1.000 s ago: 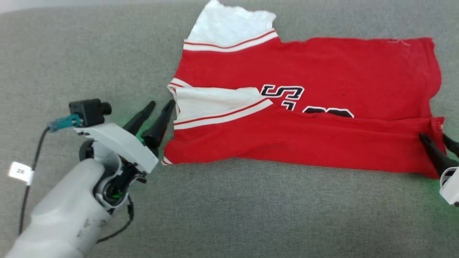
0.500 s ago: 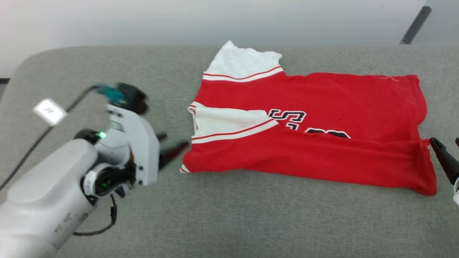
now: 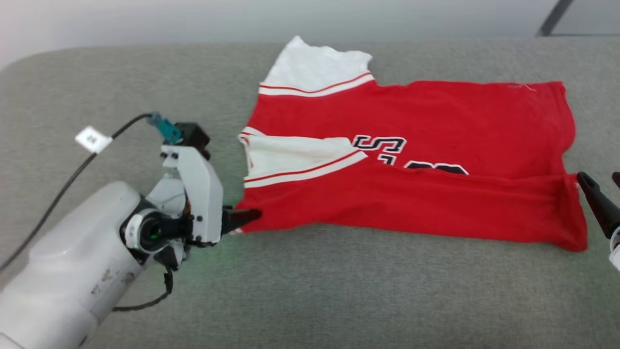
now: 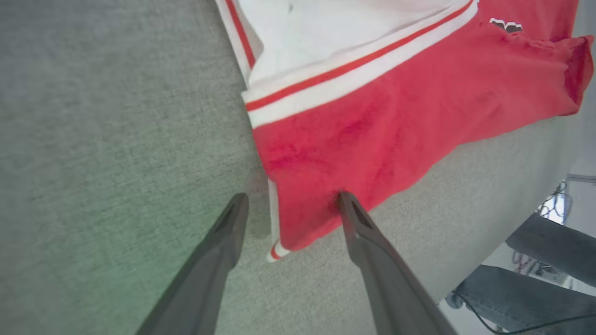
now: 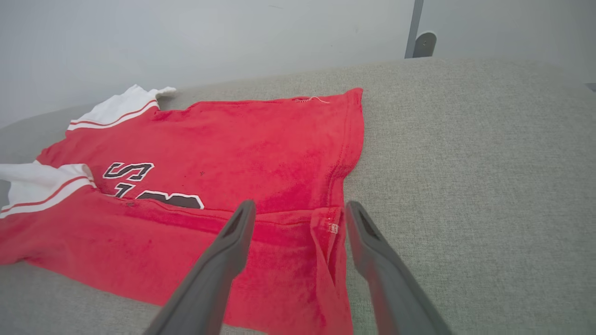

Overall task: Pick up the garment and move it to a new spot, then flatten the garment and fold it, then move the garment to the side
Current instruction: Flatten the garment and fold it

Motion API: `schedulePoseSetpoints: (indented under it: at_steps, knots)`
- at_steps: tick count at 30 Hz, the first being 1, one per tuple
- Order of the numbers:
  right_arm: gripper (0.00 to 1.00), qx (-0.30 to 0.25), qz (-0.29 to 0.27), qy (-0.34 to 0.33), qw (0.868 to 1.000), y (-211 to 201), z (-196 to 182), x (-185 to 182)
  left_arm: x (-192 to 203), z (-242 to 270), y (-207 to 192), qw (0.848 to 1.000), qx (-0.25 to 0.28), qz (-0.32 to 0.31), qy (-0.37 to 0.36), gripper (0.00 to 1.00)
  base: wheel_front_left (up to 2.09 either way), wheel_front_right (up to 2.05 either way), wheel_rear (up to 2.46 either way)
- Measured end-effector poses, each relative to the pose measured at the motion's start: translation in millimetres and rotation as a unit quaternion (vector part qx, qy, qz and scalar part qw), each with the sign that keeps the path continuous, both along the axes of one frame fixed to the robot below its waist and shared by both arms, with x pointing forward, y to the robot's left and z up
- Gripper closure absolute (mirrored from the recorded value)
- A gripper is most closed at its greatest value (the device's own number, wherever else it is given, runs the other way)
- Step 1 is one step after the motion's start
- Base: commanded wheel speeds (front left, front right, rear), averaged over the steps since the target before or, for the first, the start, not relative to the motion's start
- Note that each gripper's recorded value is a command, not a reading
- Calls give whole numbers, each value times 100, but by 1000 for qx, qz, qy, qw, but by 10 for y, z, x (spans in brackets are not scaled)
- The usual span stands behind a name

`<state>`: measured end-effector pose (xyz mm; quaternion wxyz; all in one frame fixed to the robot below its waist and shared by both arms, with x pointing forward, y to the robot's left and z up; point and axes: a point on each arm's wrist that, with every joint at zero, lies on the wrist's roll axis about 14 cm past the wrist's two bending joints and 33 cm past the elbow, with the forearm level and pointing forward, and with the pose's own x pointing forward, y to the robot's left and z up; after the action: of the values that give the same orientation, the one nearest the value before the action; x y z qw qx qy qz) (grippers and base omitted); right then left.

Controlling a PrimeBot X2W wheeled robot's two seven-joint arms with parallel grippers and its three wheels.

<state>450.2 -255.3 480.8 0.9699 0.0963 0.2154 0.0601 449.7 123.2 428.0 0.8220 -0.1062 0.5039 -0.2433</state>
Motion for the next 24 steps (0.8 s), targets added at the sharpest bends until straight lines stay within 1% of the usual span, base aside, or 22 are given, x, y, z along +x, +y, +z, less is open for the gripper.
schedulePoseSetpoints:
  at_steps: [3, 7, 8, 10, 11, 12, 15, 18, 22, 24]
  knots:
    - [0, -2, -10, 4, 1000, -67, -33, -39, -80, -195, -108, 998, -31, -3, 47, 0, 0, 0, 0]
    - [0, -6, -29, 7, 1000, -200, -44, -75, -75, -324, -169, 997, -34, -16, 67, 0, 0, 0, 0]
    - [0, -6, -31, 10, 999, -215, -52, -84, -62, -348, -179, 997, -35, -14, 69, 13, 0, 0, 0]
    - [0, -8, -33, 13, 999, -237, -64, -99, -28, -374, -207, 997, -40, -11, 69, 67, 0, 0, 0]
    - [0, -9, -32, 19, 999, -240, -79, -110, -16, -391, -208, 997, -41, -9, 71, 90, 0, 0, 0]
    - [0, -9, -30, 26, 999, -235, -95, -122, -7, -401, -210, 997, -41, -8, 71, 100, 0, 0, 0]
    - [0, -26, -7, 68, 997, -197, -199, -201, 5, -416, -214, 996, -45, -2, 72, 100, 0, 0, 0]
    - [0, -47, 20, 124, 991, -159, -332, -324, 8, -406, -235, 996, -49, -4, 69, 100, 0, 0, 0]
    - [0, -79, 55, 202, 975, -126, -484, -457, 10, -385, -241, 997, -54, -3, 62, 100, 0, 0, 0]
    - [0, -87, 62, 227, 968, -111, -524, -449, 12, -380, -251, 997, -55, -6, 59, 100, 0, 0, 0]
